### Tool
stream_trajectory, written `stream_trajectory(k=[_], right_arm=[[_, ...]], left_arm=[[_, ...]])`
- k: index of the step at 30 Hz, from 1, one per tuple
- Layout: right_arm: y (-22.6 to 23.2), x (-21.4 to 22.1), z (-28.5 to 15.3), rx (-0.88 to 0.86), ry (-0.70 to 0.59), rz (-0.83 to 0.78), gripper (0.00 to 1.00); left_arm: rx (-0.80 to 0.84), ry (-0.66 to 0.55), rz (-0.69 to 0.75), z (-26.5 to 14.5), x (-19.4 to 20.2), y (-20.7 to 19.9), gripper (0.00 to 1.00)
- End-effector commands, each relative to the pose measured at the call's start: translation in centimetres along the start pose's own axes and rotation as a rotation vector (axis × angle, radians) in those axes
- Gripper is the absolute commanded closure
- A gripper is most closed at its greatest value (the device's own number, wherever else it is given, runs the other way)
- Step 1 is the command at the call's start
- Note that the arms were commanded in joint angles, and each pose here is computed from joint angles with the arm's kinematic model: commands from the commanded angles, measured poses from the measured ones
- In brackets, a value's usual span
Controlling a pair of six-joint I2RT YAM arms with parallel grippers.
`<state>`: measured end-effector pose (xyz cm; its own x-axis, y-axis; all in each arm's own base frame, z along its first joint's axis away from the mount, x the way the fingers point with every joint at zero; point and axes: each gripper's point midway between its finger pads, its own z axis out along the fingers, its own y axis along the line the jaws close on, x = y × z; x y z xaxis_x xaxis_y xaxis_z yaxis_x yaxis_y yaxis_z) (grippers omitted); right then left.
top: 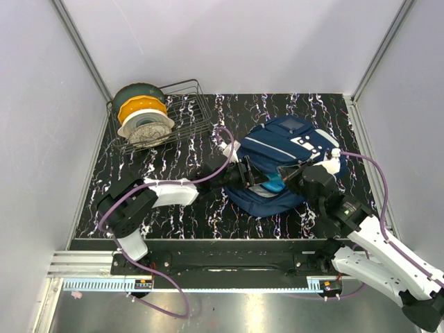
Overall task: Pack the student bag
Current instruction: Place the stationery in the student bag.
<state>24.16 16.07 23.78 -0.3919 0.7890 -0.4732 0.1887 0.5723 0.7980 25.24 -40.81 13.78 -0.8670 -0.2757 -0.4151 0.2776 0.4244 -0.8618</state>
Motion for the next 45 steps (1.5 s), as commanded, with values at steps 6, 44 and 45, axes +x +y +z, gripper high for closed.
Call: stream_trajectory(k=[6, 44, 45], right_arm=[[4.8, -0.6, -0.6, -0.142, 0.01, 0.045, 1.0], [-1.1, 5.9, -1.4, -0.031, 0.293, -0.038, 0.58], [-1.5, 6.4, -1.7, -0.019, 0.324, -0.017, 0.42]], left_arm=[[0.086, 0.019, -0.023, 2.4, 0.2, -3.3, 0.47], [-0.105, -0.263, 0.377, -9.6, -4.9, -3.9, 0.06], [-0.135, -0.269, 0.393, -10.2, -5.6, -3.7, 0.03]])
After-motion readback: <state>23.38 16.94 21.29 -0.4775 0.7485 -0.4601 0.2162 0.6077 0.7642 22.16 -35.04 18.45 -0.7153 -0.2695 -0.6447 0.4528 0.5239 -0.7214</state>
